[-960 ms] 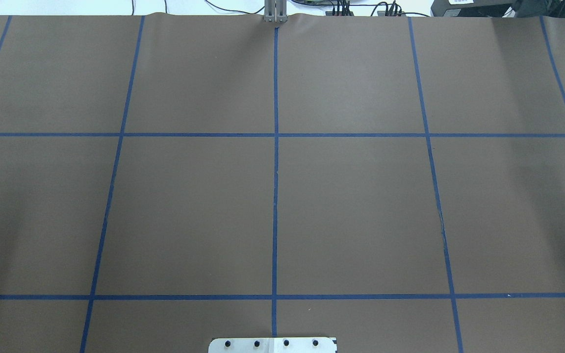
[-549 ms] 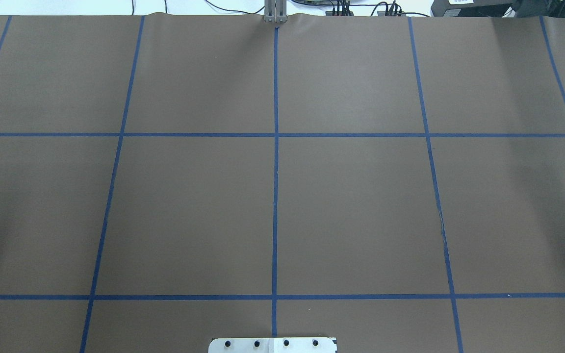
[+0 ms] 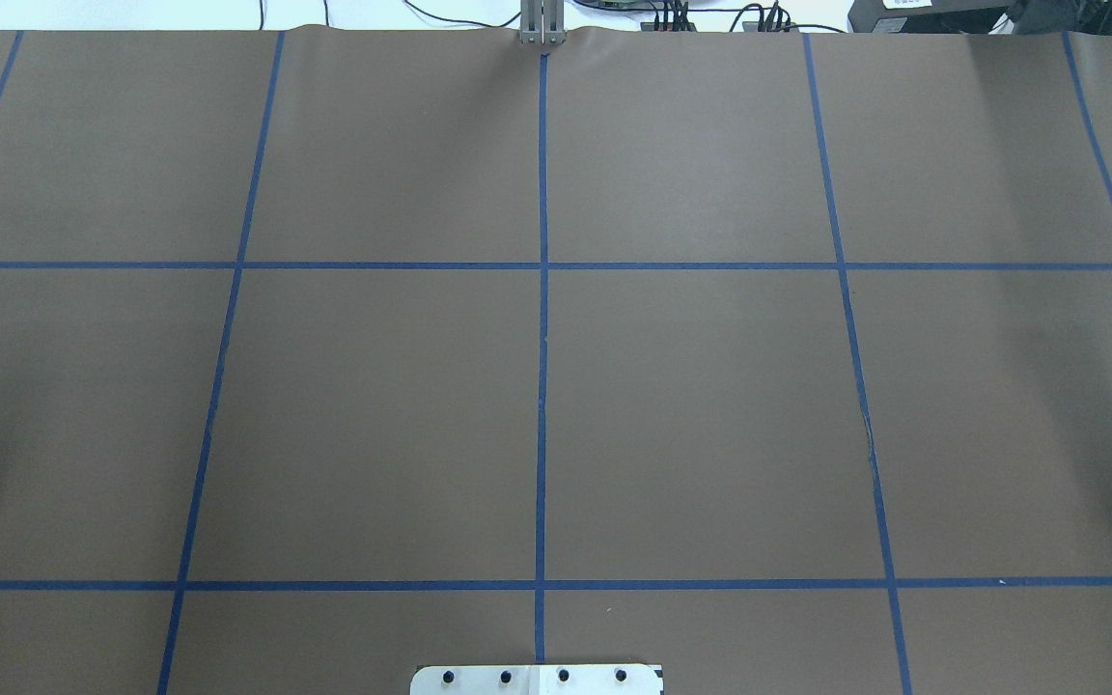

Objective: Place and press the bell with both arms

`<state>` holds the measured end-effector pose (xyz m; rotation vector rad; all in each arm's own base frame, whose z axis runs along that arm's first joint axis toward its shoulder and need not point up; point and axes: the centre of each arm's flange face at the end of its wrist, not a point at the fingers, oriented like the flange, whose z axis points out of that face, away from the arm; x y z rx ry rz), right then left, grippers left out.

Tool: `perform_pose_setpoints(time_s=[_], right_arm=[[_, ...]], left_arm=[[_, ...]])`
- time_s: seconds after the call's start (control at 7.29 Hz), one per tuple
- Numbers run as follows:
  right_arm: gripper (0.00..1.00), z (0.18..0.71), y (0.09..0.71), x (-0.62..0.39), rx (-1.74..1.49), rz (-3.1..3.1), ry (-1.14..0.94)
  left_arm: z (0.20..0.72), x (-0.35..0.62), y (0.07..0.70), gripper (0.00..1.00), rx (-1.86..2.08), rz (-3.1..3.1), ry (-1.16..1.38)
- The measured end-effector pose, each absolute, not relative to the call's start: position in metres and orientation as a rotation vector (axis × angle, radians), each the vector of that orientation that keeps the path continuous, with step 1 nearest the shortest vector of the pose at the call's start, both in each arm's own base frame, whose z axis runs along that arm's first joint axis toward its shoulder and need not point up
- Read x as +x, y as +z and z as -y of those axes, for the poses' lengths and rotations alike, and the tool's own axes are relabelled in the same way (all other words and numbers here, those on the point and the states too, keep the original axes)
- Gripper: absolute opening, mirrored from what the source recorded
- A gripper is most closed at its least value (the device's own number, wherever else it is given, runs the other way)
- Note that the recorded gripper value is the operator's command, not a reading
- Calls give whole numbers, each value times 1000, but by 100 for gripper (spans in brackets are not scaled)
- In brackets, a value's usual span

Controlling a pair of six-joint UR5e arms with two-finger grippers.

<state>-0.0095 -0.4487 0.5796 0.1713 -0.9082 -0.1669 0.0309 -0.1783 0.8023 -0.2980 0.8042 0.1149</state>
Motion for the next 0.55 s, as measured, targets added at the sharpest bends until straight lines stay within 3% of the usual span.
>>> perform_pose_setpoints(time_s=[0.55], right_arm=[[100,448,576,-11,183,914,-168]], left_arm=[[175,43,819,100,-299,-739,205]])
